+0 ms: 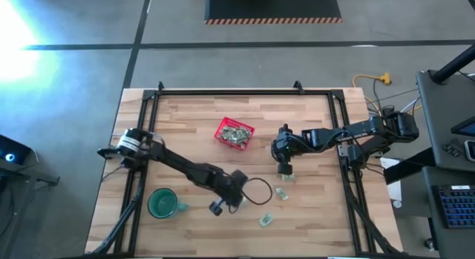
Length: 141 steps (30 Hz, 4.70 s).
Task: Pick and place items into bin
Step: Put the stevia packet into the red bin
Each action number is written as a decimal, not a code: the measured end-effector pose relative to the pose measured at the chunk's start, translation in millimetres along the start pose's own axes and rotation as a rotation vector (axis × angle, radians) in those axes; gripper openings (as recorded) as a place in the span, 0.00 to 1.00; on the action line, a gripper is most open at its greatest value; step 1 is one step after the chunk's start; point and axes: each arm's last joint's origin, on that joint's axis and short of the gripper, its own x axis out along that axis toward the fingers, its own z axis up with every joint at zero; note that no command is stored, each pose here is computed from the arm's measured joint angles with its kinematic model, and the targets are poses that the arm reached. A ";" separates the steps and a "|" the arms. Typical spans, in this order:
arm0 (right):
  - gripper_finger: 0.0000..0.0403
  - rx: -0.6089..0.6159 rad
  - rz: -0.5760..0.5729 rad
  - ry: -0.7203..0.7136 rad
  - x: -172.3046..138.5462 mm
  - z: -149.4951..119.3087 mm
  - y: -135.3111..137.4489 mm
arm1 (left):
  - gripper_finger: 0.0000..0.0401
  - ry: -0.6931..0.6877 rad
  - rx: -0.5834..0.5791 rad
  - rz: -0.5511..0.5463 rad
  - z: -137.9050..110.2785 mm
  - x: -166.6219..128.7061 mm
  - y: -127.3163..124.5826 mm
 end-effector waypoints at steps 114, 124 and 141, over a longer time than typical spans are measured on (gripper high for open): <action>0.46 0.447 -0.361 0.367 -2.9 -56.4 -16.9 | 0.35 -0.043 -0.617 0.667 -92.1 -168.7 41.2; 0.32 0.478 -0.317 0.376 -1.9 -57.6 -18.9 | 0.35 -0.059 -0.619 0.668 -90.8 -168.0 42.2; 0.03 0.399 -0.276 0.375 -1.5 -52.4 -18.6 | 0.35 -0.060 -0.620 0.667 -90.8 -168.0 42.1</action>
